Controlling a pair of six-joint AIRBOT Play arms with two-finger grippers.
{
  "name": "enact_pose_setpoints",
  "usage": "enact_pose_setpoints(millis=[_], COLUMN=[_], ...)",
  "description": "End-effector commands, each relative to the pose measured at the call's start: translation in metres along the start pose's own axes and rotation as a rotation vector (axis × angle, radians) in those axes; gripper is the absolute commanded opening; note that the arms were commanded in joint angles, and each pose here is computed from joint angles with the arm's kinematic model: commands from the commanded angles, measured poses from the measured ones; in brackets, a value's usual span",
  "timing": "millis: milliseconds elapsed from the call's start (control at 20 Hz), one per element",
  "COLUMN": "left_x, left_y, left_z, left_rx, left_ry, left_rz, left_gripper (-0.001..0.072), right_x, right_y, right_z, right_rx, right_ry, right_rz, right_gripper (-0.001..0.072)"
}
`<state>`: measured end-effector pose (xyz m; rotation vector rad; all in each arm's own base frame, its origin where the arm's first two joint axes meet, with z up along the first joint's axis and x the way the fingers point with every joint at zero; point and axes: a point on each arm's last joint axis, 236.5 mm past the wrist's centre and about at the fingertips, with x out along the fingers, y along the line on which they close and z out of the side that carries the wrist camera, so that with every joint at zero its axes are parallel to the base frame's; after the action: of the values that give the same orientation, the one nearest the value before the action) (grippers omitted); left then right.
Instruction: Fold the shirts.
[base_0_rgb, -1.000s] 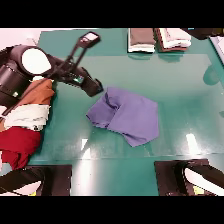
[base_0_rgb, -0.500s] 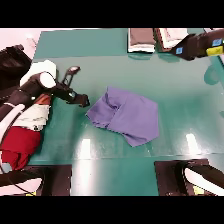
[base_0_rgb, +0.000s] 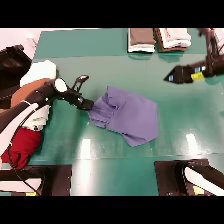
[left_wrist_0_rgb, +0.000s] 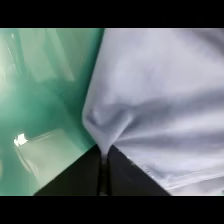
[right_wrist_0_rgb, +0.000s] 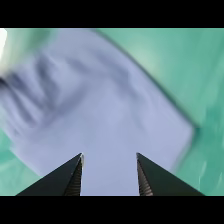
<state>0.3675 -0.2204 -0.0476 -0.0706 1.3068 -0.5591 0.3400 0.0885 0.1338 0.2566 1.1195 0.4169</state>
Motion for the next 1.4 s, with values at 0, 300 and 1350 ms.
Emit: enact_pose_setpoints(millis=[0,300,1350], left_x=[-0.032,-0.043,-0.358], left_y=[0.007,0.006,-0.005], left_z=[0.036,0.052,0.128], left_rx=[0.013,0.012,0.125], left_ry=[-0.105,-0.158,-0.87], left_rz=[0.021,0.021,0.236], left_gripper=[0.0027,0.0027,0.0026], right_x=[0.033,0.124,-0.145], right_y=[-0.055,-0.05,0.019], right_z=[-0.075,-0.178,0.053], right_rx=[0.15,0.37,-0.15], right_ry=[0.166,0.379,-0.612], right_rz=[-0.075,0.079,-0.155], right_gripper=[0.0384,0.0455,0.0015])
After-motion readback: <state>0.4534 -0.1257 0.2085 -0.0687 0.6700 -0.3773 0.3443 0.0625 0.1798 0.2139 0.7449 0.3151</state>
